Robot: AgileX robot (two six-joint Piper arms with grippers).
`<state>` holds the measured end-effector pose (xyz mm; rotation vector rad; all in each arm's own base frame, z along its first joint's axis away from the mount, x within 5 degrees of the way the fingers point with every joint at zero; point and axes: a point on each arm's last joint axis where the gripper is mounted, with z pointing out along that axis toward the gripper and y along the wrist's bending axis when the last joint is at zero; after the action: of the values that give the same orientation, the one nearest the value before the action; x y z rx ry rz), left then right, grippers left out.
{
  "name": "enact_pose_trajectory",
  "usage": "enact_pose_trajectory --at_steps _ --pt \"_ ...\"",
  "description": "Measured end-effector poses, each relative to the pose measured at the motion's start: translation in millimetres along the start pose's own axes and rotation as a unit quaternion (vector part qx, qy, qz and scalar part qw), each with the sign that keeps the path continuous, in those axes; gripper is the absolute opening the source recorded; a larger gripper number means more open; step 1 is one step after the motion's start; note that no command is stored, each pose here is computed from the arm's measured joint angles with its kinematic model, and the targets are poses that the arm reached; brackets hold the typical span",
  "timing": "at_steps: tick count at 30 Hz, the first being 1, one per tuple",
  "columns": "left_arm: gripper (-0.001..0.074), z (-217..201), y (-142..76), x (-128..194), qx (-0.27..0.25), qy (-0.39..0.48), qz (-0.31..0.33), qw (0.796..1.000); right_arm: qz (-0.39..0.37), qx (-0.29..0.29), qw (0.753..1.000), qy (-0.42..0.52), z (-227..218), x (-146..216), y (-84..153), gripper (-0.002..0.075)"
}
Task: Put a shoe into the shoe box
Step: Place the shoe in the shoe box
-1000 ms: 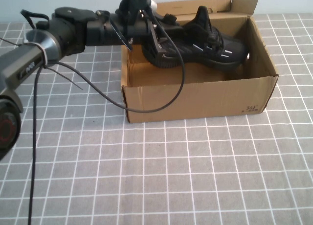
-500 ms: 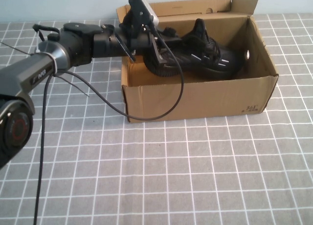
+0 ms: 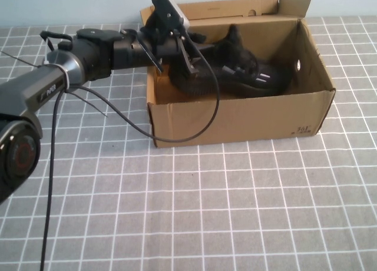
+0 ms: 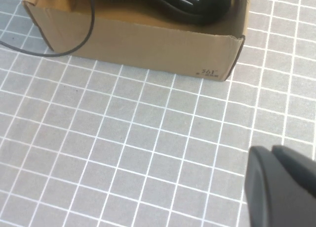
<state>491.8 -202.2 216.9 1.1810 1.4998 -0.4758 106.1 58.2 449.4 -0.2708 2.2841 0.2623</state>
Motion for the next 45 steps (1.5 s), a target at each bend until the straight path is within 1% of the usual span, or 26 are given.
enact_pose_trajectory --at_steps 3,5,9,12,14,15,17,18,20,22,26,29,32,35,42,45 --pt "0.0366 0 3 -1 -0.011 0.0 -0.026 1.0 0.0 -0.001 1.0 0.001 0 0 0 -0.0016" --pt "0.0419 -3 5 -7 -0.02 -0.002 -0.05 0.999 0.001 -0.002 1.0 0.001 0 0 0 -0.0016" --pt "0.0446 -18 8 -32 -0.026 -0.001 -0.078 0.997 0.001 -0.003 1.0 0.001 0 0 1 -0.0016" --pt "0.0448 -37 9 -62 -0.027 -0.004 -0.129 0.991 0.001 -0.003 1.0 0.001 0 0 1 -0.0016" --pt "0.0449 -50 9 -80 -0.027 0.002 -0.189 0.982 0.001 -0.003 1.0 0.001 0 0 1 -0.0016" --pt "0.045 -55 7 -86 -0.027 0.006 -0.225 0.974 0.001 -0.004 1.0 0.002 0 0 1 -0.0016" --pt "0.0451 -63 2 -97 -0.026 0.032 -0.279 0.959 0.001 -0.004 1.0 0.002 0 0 1 -0.0016" --pt "0.0451 -64 -2 -99 -0.026 0.051 -0.3 0.952 0.001 -0.004 1.0 0.002 0 0 1 -0.0016" --pt "0.0451 -62 -11 -99 -0.027 0.09 -0.316 0.944 0.001 -0.004 1.0 0.002 0 0 1 -0.0016" --pt "0.0451 -55 -23 -101 -0.024 0.122 -0.315 0.941 0.001 -0.004 1.0 0.002 0 0 1 -0.0016" --pt "0.0451 -37 -53 -108 -0.02 0.173 -0.282 0.943 0.001 -0.004 1.0 0.002 0 0 1 -0.0016" --pt "0.0451 -29 -65 -113 -0.031 0.186 -0.264 0.946 -0.004 -0.004 1.0 0.002 0 0 1 -0.0016" --pt "0.0451 -27 -65 -116 -0.046 0.178 -0.264 0.947 -0.006 -0.004 1.0 0.002 0 0 1 -0.0016" --pt "0.0451 -24 -64 -112 -0.054 0.178 -0.282 0.941 -0.007 -0.005 1.0 0.002 0 0 1 -0.0016" --pt "0.0451 -5 -68 -83 -0.057 0.206 -0.336 0.917 -0.007 -0.005 1.0 0.002 0 0 1 -0.0016" --pt "0.0451 1 -67 -74 -0.062 0.208 -0.342 0.914 -0.007 -0.005 1.0 0.002 0 0 1 -0.0016"
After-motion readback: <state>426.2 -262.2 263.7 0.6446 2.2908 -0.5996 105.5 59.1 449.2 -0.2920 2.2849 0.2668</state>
